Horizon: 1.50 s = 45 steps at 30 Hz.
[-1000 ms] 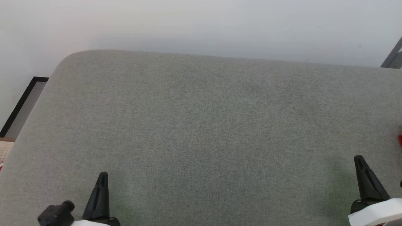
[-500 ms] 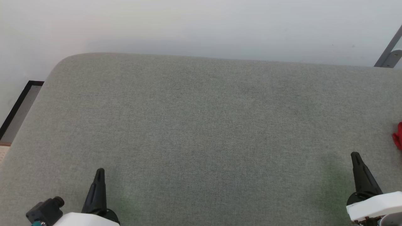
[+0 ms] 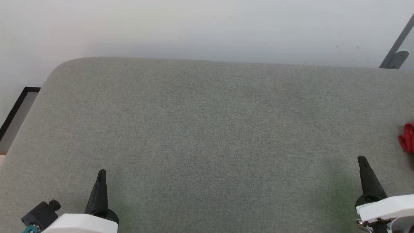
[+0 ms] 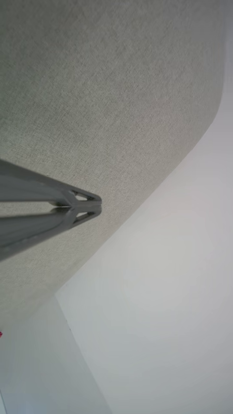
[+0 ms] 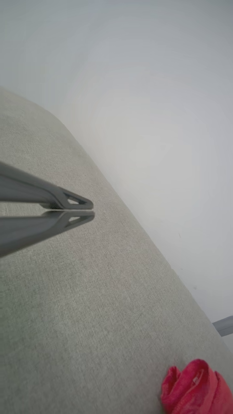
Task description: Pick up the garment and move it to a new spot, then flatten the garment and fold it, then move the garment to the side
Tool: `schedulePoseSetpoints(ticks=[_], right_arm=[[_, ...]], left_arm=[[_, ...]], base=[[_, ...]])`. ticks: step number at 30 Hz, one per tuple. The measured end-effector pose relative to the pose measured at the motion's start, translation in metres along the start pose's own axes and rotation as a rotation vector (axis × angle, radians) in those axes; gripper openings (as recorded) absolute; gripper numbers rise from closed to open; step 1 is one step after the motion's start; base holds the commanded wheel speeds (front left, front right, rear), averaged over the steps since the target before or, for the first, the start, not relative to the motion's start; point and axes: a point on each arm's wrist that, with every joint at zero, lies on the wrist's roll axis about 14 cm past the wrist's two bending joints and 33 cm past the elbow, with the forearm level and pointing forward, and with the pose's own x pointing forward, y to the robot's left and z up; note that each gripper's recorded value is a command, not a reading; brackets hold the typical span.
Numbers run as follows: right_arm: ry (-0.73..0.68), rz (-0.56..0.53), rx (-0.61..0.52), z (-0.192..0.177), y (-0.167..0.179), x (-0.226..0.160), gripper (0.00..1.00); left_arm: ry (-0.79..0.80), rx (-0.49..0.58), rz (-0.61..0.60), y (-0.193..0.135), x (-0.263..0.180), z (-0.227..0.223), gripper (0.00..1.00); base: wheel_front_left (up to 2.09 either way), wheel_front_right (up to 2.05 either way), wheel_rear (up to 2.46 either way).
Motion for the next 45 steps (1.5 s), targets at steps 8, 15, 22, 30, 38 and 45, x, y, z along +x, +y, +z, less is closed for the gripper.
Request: schedulePoseSetpoints(ticks=[8,15,22,30,38,45], right_arm=[[-0.009,-0.001,0.101,0.002,0.003,0.002,0.00],[-0.011,-0.007,0.186,0.001,0.004,0.001,0.00],[-0.018,-0.004,0.263,0.003,0.006,0.002,0.00],[-0.027,-0.005,0.349,0.004,0.007,0.001,0.00],[-0.035,-0.004,0.426,0.006,0.007,0.001,0.00],[-0.041,-0.001,0.491,0.007,0.009,0.000,0.00]], left_arm=[[0.006,-0.101,0.000,-0.003,0.005,0.000,0.00],[0.008,-0.181,-0.009,-0.008,0.011,0.002,0.00],[0.019,-0.255,-0.010,-0.010,0.014,0.000,0.00],[0.026,-0.333,-0.017,-0.013,0.018,0.000,0.00],[0.034,-0.406,-0.032,-0.019,0.023,0.001,0.00],[0.045,-0.467,-0.037,-0.022,0.026,0.000,0.00]], base=[[0.00,0.00,0.00],[0.00,0.00,0.00],[0.00,0.00,0.00],[0.00,0.00,0.00],[0.00,0.00,0.00],[0.00,0.00,0.00]])
